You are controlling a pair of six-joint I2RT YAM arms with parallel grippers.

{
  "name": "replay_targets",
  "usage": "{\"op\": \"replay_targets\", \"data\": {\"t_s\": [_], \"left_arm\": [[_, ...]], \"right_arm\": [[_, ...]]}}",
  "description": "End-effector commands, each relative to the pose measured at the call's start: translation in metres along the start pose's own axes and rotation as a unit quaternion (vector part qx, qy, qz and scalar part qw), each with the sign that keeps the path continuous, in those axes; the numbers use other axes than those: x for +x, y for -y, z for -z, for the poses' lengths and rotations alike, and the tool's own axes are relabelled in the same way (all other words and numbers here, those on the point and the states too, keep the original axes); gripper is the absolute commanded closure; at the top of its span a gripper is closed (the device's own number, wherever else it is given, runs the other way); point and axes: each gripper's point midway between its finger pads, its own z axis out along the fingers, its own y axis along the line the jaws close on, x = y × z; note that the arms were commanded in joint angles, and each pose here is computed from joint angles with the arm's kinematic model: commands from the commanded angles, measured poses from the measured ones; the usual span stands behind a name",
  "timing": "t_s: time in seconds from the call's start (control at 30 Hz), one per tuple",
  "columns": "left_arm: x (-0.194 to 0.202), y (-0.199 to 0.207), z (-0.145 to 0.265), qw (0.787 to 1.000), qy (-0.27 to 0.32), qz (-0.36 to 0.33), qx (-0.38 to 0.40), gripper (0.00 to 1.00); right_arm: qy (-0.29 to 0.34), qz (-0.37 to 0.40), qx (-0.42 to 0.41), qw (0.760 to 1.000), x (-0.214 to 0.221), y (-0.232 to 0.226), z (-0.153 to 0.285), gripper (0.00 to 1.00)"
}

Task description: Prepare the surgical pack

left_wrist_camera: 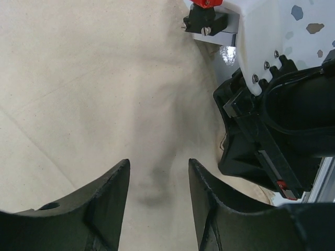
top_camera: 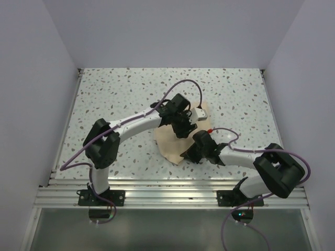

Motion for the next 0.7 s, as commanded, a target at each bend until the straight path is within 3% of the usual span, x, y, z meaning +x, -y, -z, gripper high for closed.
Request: {"op": "replay_targets", "data": {"t_s": [0.0,0.37,0.67], "left_arm": [[0.01,-0.004,-0.012,0.999,-0.023,-0.026,-0.024,0.47],[0.052,-0.016,-0.039,0.994,-0.081,-0.032,-0.062,0.46],[0.068,-0.02,-0.059,0.993,-0.102,-0.02,-0.057,0.53]], "right_arm": [[0.001,0.003,0.027,1.0,0.003,0.02,-0.001,1.0],[-0.002,0.007,0.026,1.0,0.004,0.021,0.0,1.0],[0.0,0.008,0.024,1.0,0.004,0.022,0.003,1.0]]}}
